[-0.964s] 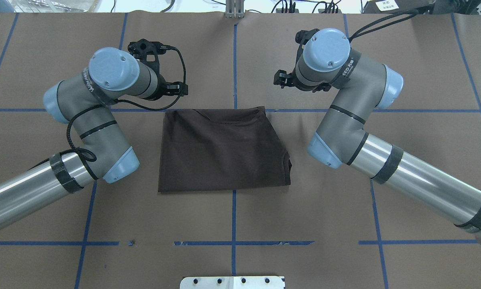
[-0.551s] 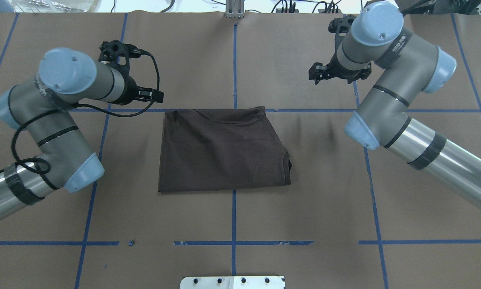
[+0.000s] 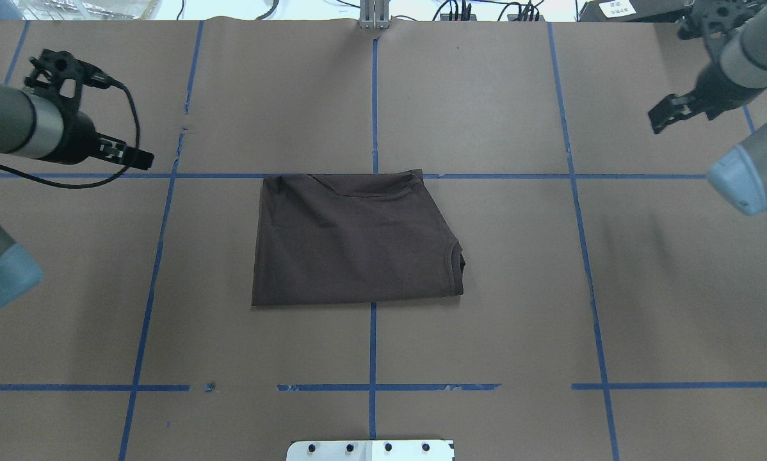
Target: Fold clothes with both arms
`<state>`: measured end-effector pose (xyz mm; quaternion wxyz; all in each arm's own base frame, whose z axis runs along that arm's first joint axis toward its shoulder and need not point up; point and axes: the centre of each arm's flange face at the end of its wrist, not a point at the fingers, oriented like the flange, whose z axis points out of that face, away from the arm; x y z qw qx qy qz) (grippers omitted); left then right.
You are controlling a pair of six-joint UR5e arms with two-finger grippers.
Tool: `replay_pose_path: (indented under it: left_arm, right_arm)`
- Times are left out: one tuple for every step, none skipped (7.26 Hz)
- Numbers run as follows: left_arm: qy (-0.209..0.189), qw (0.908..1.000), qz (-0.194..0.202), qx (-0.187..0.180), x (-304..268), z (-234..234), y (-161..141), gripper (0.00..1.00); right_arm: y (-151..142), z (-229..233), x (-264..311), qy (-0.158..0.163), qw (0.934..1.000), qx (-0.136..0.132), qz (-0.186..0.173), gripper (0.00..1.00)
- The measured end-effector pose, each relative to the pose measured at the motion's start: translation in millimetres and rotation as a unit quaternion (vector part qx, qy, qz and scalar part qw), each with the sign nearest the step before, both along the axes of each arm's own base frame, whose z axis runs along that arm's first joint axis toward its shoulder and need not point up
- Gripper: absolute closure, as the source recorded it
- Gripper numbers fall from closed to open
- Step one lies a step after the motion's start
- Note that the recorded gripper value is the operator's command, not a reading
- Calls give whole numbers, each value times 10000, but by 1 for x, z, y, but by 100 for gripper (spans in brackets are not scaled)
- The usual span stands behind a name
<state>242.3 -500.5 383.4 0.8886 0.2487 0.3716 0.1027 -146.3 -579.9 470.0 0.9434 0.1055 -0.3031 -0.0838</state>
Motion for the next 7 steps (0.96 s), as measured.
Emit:
replay_pose_path:
  left_arm:
    - [-149, 9994, 235, 185, -55, 21, 6, 0]
    - [-287, 9984, 401, 289, -105, 45, 11, 0]
    - [-365, 9982, 443, 187, -146, 76, 18, 0]
    - [-392, 9985, 375, -121, -175, 112, 25, 0]
    - [-377, 9979, 206, -490, -205, 148, 30, 0]
    - [-249, 9959, 23, -873, -236, 178, 39, 0]
    - [-41, 9912, -12, -1323, -254, 196, 48, 0]
  right_arm:
    - [18, 42, 63, 50, 9997, 40, -222, 0]
    - [44, 83, 111, 35, 9994, -36, -353, 0]
    - [78, 126, 142, 36, 9989, -279, -374, 0]
    - [113, 166, 162, 50, 9976, -621, -311, 0]
    - [137, 185, 175, -17, 9962, -841, -208, 0]
    - [150, 185, 181, -157, 9954, -936, -128, 0]
    - [156, 170, 184, -284, 9947, -987, -50, 0]
